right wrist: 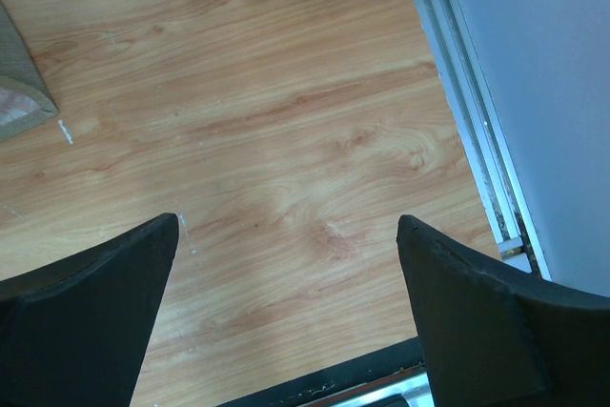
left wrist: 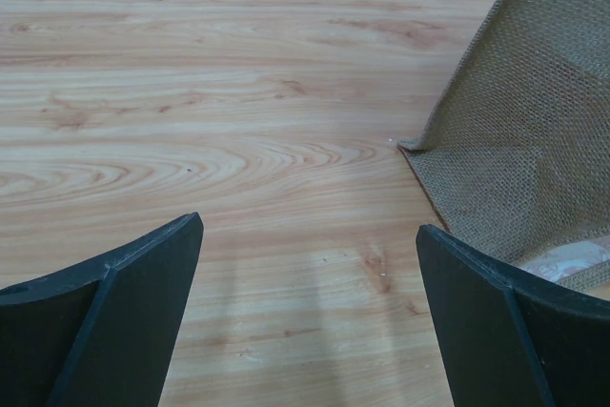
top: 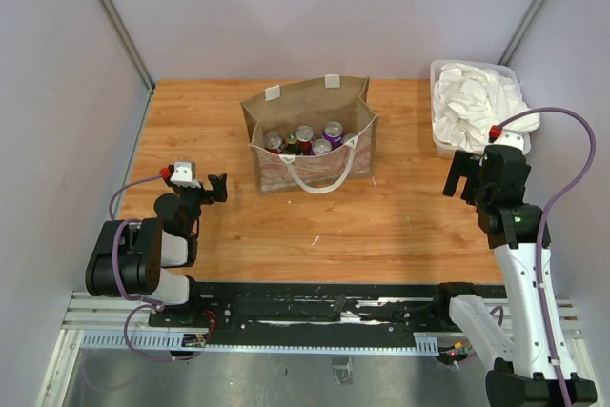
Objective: Take the beverage out of the canvas bag
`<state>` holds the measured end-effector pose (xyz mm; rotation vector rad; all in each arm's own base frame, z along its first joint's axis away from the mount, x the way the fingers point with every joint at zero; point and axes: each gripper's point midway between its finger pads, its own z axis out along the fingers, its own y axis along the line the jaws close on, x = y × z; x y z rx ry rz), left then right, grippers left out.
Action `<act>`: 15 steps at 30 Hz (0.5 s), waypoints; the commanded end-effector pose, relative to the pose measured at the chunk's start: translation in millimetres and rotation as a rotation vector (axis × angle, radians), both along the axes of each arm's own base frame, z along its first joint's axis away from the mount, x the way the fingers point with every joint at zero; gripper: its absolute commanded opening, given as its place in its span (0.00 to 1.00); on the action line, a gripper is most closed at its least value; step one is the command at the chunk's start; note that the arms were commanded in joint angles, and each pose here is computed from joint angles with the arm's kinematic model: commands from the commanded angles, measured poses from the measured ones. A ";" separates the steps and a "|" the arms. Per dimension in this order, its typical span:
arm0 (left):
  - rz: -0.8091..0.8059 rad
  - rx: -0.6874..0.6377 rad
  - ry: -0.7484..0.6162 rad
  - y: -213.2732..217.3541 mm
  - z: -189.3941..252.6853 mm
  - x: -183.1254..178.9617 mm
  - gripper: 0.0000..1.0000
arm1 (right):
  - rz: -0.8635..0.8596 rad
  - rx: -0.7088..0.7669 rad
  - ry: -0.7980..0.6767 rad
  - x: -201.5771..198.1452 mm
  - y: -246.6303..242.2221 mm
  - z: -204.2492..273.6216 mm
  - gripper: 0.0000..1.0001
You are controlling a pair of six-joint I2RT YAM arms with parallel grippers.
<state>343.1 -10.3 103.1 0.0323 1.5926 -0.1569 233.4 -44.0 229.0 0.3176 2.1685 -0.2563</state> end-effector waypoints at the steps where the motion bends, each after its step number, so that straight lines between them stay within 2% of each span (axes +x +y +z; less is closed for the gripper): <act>1: 0.000 0.021 -0.049 0.3 12.9 3.8 0.99 | 0.120 0.026 -0.101 9.2 19.0 20.7 0.98; 11: 0.000 0.020 -0.049 0.2 13.0 3.8 1.00 | 0.287 0.133 -0.273 48.7 55.6 88.1 0.98; 15: 0.000 0.021 -0.049 0.2 12.9 3.8 1.00 | 0.372 0.166 -0.294 71.9 73.1 108.7 0.98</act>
